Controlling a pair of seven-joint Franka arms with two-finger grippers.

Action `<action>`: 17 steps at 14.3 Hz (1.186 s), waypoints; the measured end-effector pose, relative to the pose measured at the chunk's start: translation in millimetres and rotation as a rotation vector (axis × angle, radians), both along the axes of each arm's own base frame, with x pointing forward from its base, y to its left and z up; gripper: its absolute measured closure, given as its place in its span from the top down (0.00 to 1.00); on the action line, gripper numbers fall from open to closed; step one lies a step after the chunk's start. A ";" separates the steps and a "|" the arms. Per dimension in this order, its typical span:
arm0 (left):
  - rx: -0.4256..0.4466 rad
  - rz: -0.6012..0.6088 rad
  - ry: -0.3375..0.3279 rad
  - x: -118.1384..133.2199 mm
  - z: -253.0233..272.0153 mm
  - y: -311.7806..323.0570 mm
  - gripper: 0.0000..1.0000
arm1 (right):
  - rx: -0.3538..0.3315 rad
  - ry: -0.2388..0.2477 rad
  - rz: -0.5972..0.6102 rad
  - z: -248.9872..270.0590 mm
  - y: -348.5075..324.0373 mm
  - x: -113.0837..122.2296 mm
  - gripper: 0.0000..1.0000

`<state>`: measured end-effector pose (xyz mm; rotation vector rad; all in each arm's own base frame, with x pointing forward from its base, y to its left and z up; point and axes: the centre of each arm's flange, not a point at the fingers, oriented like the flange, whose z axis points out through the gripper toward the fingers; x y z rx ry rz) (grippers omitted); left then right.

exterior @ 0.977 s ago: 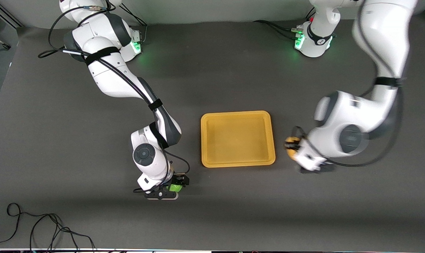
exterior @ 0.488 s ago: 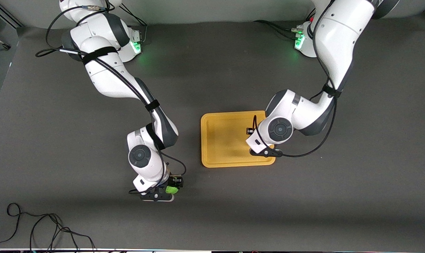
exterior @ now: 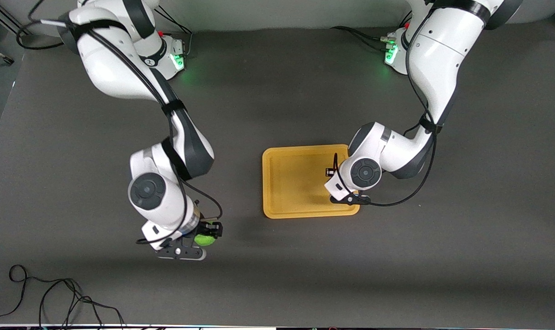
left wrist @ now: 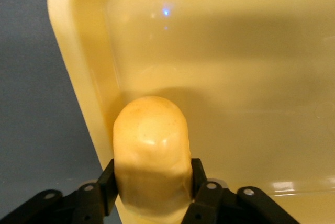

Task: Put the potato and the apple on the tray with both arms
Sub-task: 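Release the potato on the tray while the right gripper lifts the apple, then carry the apple with the right gripper onto the tray beside the potato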

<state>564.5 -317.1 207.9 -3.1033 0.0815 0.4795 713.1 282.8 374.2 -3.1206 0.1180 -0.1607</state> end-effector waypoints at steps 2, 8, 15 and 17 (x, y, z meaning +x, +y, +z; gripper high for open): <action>0.000 -0.003 -0.005 0.1 -0.7 -0.4 0.70 | -0.007 0.024 0.004 43.7 -0.7 -14.6 0.68; 0.019 0.044 -0.049 27.8 43.7 36.2 0.94 | -0.031 0.102 0.022 99.4 -0.6 -52.0 0.68; 0.023 0.011 -0.167 42.5 293.8 229.0 0.97 | -0.008 0.119 0.020 82.0 2.1 -82.2 0.68; 0.020 -0.005 -0.224 35.5 330.3 269.1 1.00 | 0.004 0.108 0.015 73.2 35.2 -99.0 0.68</action>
